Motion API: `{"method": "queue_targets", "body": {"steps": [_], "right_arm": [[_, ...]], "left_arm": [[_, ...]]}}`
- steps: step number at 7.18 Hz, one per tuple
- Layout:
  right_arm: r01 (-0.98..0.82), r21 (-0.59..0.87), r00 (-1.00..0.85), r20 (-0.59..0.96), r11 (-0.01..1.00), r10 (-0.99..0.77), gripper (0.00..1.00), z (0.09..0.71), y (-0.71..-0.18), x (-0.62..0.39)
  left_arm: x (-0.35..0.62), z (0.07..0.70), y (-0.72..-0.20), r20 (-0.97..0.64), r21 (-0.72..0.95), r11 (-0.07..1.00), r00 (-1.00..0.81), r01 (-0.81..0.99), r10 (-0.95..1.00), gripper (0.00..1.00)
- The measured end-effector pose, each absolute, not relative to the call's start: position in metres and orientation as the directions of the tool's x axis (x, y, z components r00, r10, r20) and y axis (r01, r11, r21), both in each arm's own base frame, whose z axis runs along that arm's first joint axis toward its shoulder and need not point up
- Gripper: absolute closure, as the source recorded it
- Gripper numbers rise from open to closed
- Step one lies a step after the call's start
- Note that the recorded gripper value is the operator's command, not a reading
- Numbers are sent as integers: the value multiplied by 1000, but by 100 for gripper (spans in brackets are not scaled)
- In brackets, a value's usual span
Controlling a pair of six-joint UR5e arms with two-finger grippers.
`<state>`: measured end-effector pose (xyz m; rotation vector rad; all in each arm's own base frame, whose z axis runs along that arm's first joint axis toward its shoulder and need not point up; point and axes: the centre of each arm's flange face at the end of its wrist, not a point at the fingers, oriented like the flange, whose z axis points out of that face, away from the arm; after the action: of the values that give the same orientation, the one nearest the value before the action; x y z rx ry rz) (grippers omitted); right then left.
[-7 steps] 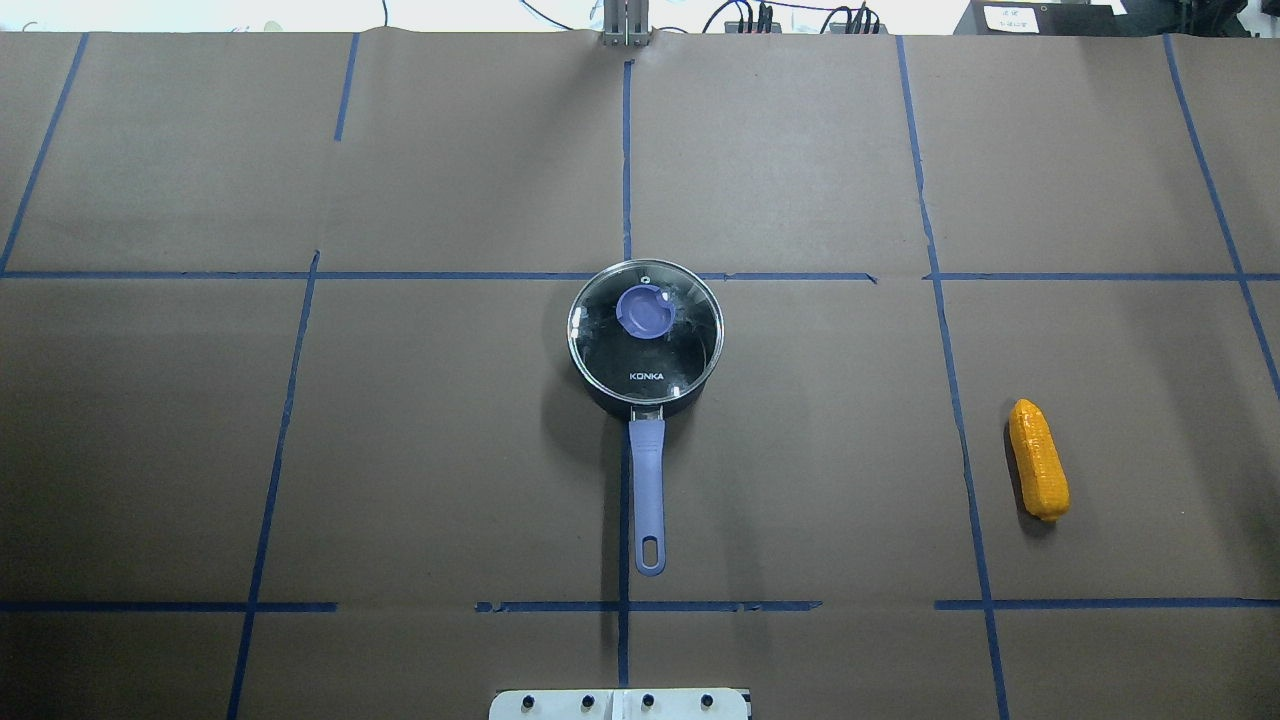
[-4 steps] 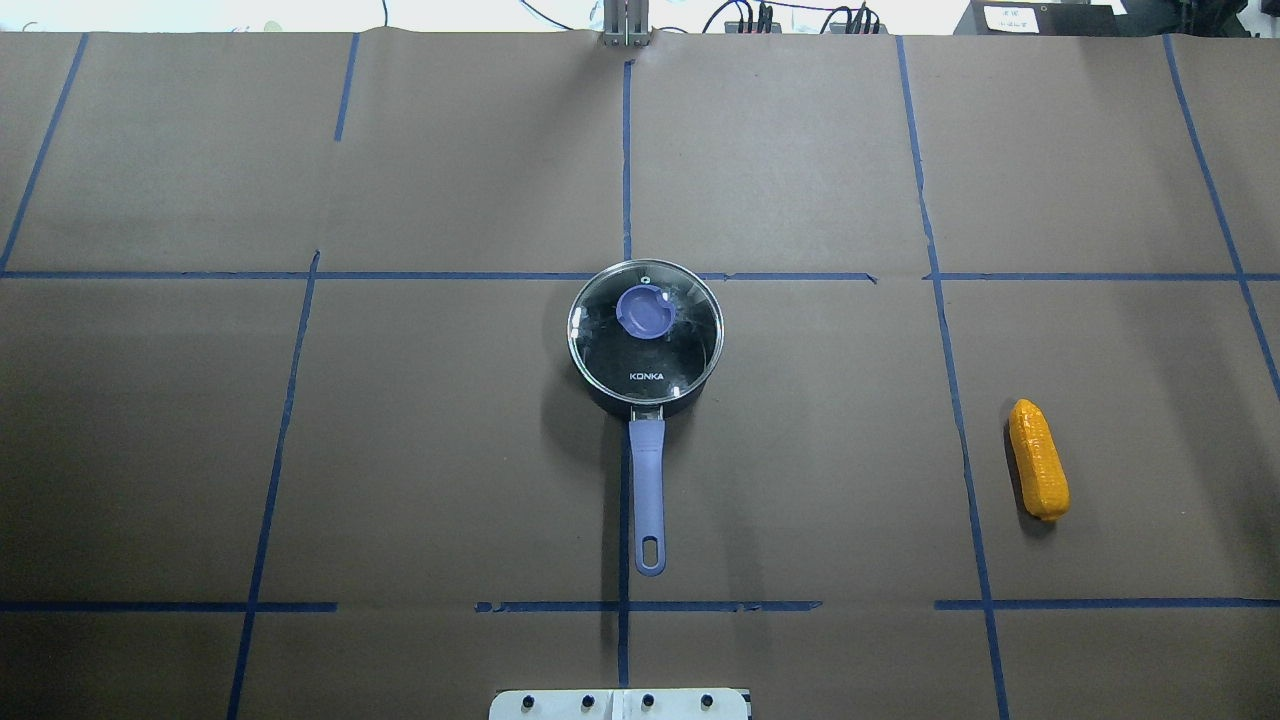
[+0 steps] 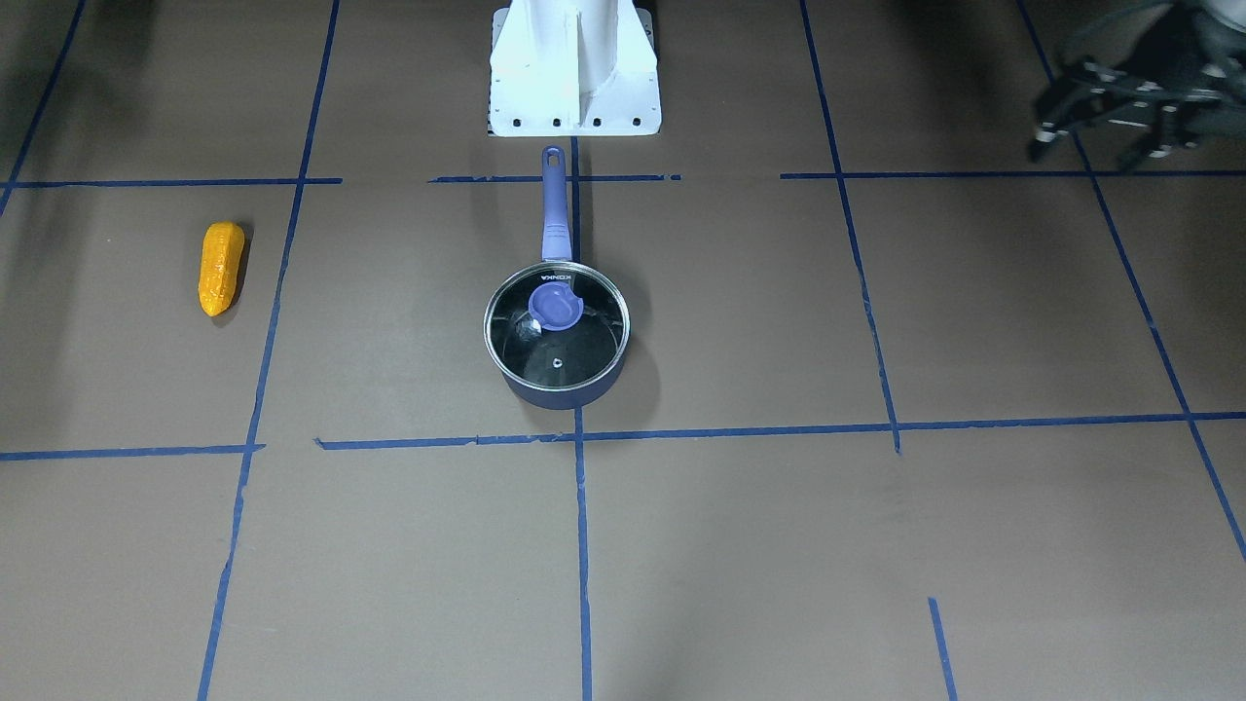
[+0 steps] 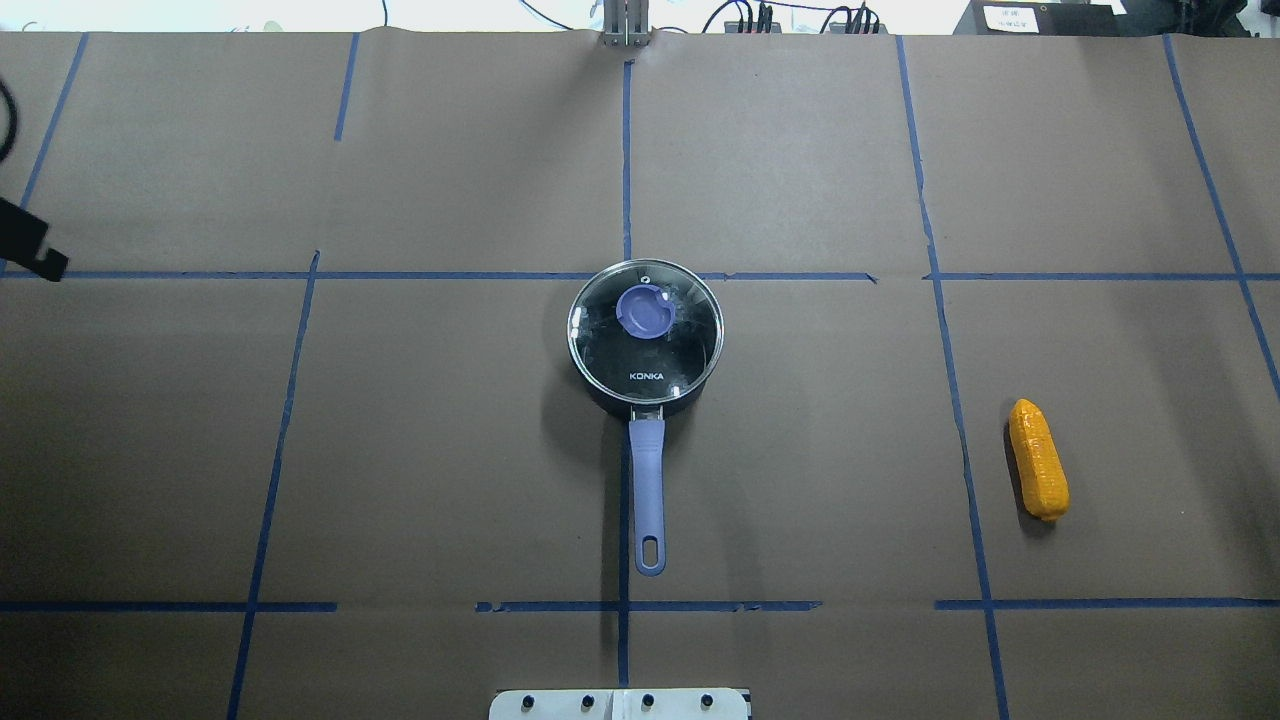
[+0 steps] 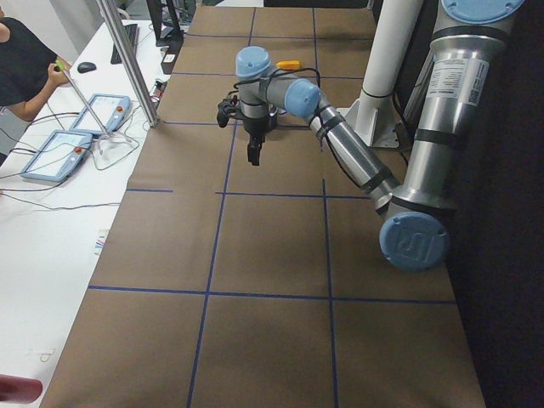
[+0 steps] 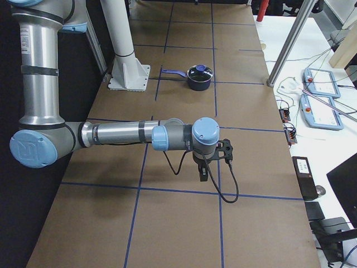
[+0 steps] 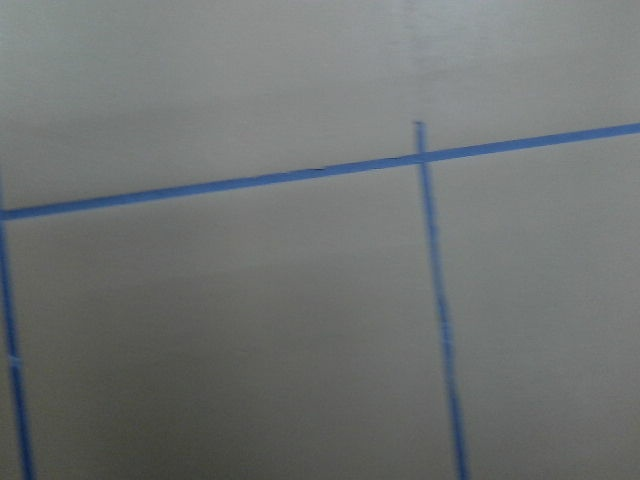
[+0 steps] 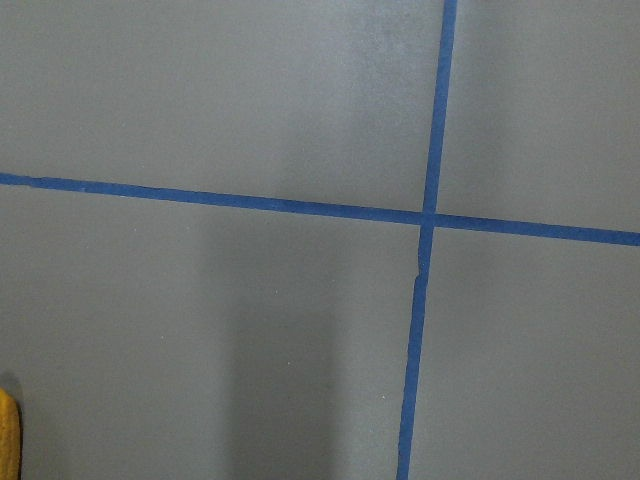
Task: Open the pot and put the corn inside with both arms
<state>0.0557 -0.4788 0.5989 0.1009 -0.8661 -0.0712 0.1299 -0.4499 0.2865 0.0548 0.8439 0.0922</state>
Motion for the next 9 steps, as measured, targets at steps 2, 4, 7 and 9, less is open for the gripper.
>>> {"method": "queue_targets", "body": {"steps": [2, 4, 7, 9], "right_arm": [[21, 121, 647, 755, 992, -106, 0, 597, -481, 56], [21, 115, 646, 757, 993, -102, 0, 600, -479, 56], [20, 115, 632, 769, 993, -102, 0, 598, -478, 54], [20, 115, 621, 777, 993, -103, 0, 597, -477, 54]], "left_arm": [[194, 213, -440, -744, 27, 998, 666, -60, 60, 0], [260, 157, -427, -741, 18, 999, 670, -48, 45, 0], [351, 89, -441, -733, 3, 1000, 680, -21, 17, 0], [423, 64, -448, -749, 7, 1000, 662, 18, -7, 0]]}}
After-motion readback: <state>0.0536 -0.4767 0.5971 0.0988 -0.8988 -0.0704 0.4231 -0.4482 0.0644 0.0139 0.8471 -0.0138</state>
